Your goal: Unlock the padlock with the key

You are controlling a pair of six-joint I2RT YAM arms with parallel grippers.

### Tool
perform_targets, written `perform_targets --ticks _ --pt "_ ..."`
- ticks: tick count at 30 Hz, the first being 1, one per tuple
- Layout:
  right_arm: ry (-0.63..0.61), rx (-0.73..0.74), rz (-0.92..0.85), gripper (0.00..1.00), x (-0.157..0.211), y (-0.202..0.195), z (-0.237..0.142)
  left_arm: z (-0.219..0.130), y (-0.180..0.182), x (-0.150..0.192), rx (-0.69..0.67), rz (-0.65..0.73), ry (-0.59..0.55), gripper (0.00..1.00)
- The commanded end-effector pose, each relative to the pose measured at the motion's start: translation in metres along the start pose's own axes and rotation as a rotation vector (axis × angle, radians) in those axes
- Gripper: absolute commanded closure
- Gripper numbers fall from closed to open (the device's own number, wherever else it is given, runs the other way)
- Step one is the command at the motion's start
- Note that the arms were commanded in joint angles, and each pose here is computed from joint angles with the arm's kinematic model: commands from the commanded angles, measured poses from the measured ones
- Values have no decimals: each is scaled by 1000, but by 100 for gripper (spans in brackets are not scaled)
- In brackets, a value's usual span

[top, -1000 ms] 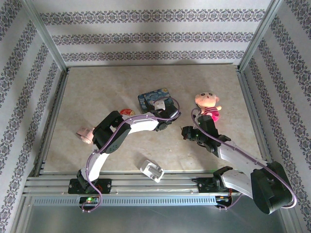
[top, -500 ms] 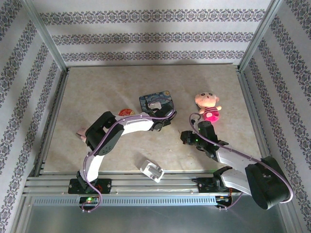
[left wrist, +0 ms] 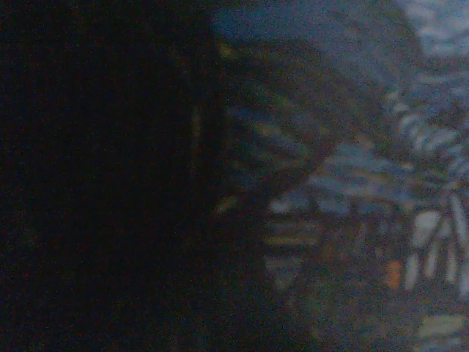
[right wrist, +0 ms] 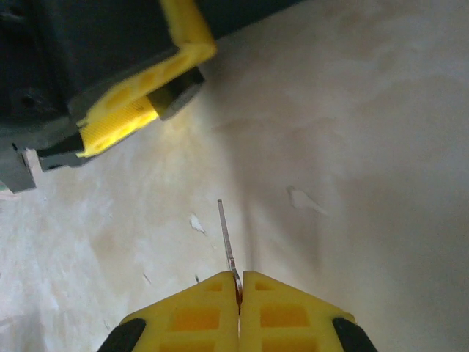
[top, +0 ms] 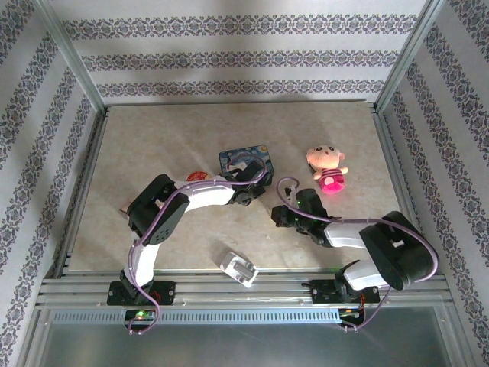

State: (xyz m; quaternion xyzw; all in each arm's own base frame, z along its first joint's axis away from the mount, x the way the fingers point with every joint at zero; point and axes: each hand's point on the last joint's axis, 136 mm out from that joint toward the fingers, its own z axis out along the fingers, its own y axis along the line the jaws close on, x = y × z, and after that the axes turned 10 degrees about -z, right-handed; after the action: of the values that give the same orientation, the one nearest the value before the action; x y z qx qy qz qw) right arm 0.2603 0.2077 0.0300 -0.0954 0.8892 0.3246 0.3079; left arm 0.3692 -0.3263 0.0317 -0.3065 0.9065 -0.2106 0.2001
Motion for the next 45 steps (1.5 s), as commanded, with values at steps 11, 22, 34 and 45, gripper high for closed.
perform_targets --ticks 11,22,34,45 --pt "-111 -31 -48 100 -39 12 32 -10 -3 -10 46 -89 24 97" --pt "-152 -43 -31 100 -46 9 38 -7 -3 -6 55 -101 48 97" --pt "-205 -57 -25 100 -54 8 38 -6 -7 2 73 -110 96 97" --pt "-262 -110 -48 100 -59 17 23 -25 -13 23 89 -157 261 98"
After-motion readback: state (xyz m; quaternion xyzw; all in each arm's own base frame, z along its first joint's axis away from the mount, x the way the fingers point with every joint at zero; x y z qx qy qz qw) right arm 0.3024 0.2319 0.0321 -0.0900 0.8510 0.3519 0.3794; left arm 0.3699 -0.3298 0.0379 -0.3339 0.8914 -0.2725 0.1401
